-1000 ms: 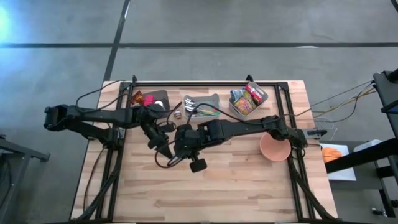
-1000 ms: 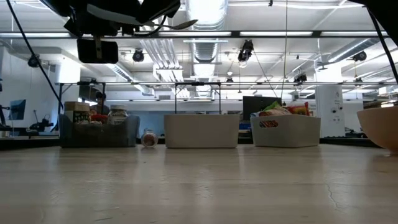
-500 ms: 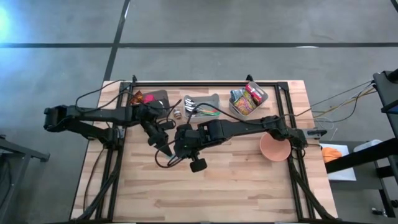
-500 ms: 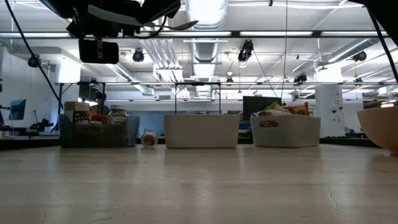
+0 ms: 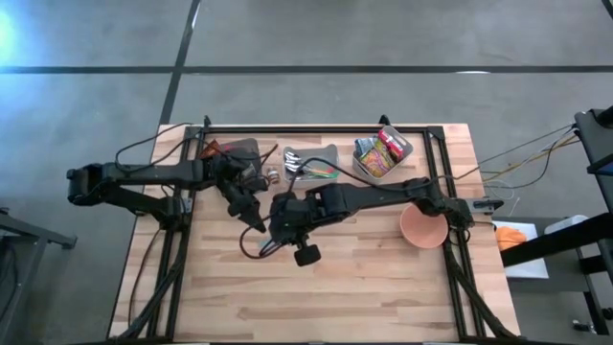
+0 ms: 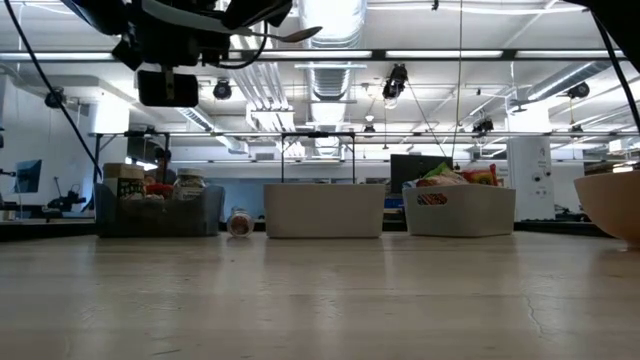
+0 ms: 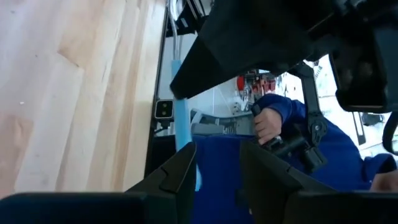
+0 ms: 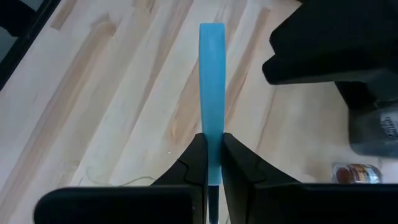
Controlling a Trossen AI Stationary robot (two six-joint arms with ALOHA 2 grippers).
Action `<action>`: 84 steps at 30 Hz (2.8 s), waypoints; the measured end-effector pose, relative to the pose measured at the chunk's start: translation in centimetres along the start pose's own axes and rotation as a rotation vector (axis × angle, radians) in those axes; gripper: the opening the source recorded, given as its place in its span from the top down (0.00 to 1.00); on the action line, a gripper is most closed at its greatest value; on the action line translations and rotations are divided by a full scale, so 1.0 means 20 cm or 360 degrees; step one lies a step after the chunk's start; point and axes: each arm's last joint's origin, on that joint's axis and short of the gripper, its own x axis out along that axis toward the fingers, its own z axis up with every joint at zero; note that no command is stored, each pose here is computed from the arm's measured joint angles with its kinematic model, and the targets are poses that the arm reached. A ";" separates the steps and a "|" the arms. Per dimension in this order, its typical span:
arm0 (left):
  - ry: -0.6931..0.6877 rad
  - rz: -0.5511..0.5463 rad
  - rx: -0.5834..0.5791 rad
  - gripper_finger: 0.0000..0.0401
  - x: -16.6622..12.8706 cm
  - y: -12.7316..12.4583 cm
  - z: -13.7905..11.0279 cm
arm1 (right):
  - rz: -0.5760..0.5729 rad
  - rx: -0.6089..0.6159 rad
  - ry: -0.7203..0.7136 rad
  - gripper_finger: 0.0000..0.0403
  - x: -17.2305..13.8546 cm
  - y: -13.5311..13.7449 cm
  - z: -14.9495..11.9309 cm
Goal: Pick & Place Food Item
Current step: Put the small blue spoon into the right gray bin
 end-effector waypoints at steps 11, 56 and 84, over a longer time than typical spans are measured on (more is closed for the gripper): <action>0.0020 -0.0012 0.0035 0.51 0.00 0.00 0.00 | -0.0023 -0.0007 -0.0008 0.96 -0.02 -0.01 0.00; 0.0163 0.0017 0.0062 0.93 0.13 0.05 -0.02 | -0.0079 0.0054 -0.0099 0.96 -0.06 -0.07 0.02; -0.0605 0.0229 0.0261 0.93 -0.06 0.06 0.18 | -0.0901 0.0876 -0.0681 0.42 -0.59 -0.14 0.08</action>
